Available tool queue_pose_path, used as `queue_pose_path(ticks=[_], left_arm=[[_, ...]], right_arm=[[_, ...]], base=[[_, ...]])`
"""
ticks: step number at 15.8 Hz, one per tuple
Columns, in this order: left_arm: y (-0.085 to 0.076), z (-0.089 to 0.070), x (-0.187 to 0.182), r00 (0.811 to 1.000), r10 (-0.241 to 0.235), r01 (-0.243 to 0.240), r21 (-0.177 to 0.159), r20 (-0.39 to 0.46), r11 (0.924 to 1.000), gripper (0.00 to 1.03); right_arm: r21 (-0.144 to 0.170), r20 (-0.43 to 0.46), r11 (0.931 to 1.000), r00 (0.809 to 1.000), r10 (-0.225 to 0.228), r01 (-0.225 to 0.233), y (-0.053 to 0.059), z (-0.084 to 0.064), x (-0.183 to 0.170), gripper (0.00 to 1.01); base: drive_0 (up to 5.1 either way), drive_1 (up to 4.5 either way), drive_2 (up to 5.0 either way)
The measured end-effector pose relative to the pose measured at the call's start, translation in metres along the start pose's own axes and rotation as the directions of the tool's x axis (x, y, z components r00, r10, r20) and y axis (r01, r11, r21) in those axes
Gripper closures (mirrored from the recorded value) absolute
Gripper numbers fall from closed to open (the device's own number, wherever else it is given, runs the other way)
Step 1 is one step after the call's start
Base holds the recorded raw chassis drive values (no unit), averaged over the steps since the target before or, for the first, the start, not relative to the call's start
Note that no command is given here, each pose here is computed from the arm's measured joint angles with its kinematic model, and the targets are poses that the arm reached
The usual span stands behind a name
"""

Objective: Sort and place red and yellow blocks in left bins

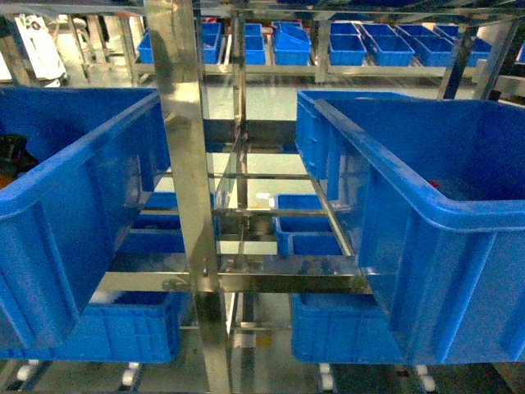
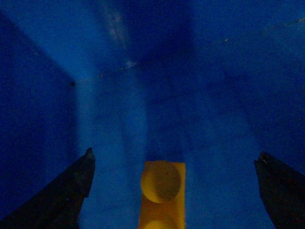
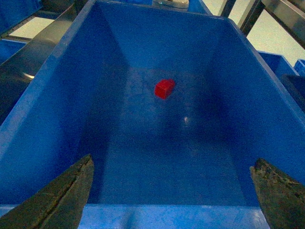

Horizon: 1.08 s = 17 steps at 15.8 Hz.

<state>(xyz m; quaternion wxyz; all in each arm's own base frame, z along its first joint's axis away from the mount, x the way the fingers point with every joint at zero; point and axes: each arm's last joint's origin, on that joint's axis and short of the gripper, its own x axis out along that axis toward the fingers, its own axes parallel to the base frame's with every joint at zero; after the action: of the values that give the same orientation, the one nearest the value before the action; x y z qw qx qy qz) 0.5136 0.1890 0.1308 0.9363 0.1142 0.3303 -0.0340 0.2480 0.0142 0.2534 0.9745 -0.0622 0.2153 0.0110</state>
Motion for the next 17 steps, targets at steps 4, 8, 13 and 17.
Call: queue_pose_path(ticks=[4, 8, 13, 17], left_arm=[[-0.015, 0.032, -0.055, 0.991, -0.065, 0.059, 0.048, 0.12, 0.9971, 0.05], [-0.026, 0.001, -0.104, 0.986, -0.151, 0.143, 0.097, 0.075, 0.9849, 0.05], [-0.036, 0.028, -0.17, 0.966, -0.173, 0.152, 0.121, 0.194, 0.981, 0.05], [-0.041, 0.017, -0.198, 0.963, -0.203, 0.183, 0.119, 0.18, 0.9759, 0.05]], right_arm=[[0.0, 0.0, 1.0, 1.0, 0.0, 0.0, 0.0, 0.0, 0.0, 0.03], [0.0, 0.0, 1.0, 1.0, 0.0, 0.0, 0.0, 0.0, 0.0, 0.03], [0.0, 0.0, 1.0, 1.0, 0.0, 0.0, 0.0, 0.0, 0.0, 0.03], [0.0, 0.0, 1.0, 1.0, 0.0, 0.0, 0.0, 0.0, 0.0, 0.03]], base=[[0.0, 0.0, 0.0], [0.0, 0.0, 0.0], [0.0, 0.0, 0.0], [0.0, 0.0, 0.0]])
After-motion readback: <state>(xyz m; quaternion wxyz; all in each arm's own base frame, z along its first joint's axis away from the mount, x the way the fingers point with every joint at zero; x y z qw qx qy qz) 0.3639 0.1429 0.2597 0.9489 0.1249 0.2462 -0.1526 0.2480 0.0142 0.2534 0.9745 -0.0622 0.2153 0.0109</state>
